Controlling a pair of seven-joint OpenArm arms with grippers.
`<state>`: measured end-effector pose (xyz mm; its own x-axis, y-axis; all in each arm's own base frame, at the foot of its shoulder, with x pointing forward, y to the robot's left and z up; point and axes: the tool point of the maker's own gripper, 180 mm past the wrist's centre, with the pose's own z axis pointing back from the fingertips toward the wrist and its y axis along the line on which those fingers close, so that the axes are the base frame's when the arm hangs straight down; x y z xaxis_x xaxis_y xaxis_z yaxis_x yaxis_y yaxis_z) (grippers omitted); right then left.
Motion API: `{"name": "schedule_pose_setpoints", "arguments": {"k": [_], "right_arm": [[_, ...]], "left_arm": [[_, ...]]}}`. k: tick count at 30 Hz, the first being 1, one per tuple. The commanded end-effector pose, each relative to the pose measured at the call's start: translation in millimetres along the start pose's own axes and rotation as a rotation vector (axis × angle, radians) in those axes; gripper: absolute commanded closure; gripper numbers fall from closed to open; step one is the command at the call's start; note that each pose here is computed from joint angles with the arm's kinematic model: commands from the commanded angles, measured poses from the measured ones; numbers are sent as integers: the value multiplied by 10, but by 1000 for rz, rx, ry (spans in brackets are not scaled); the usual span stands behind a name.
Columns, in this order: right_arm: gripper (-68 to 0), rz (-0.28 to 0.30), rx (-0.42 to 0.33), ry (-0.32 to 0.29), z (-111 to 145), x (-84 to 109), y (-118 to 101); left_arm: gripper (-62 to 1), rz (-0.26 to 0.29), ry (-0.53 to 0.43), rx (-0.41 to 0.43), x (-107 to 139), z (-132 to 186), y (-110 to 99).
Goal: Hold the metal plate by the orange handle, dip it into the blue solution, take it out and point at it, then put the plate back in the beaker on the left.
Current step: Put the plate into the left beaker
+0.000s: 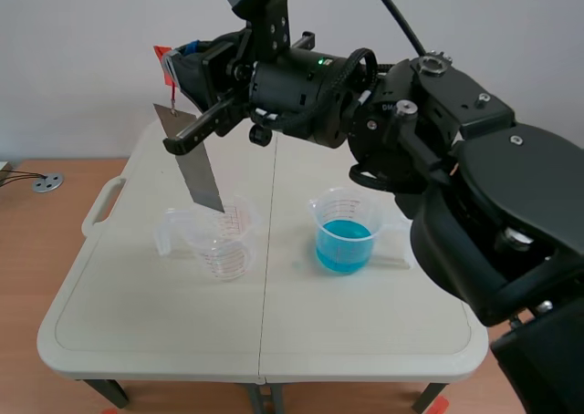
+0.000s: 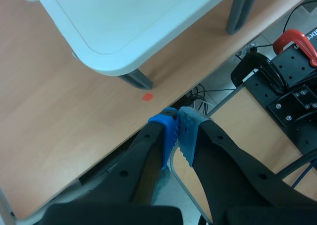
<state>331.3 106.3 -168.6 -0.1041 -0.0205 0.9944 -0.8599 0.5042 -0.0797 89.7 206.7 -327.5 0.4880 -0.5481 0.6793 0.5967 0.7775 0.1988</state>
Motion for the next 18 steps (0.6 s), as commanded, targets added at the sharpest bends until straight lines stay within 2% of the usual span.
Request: {"name": "schedule_pose_setpoints", "arguments": {"k": [1,6,18], "right_arm": [[-13,5,-1,-42,-33,116,-49],[-13,-22,-8,-36,-28,2,-77],[-13,-45,-26,22,3,-374,-132]], "left_arm": [[-12,-1,-19,-1,51,7,-4],[-12,-1,-19,-1,51,7,-4],[-12,0,-20,0,52,7,-4]]}}
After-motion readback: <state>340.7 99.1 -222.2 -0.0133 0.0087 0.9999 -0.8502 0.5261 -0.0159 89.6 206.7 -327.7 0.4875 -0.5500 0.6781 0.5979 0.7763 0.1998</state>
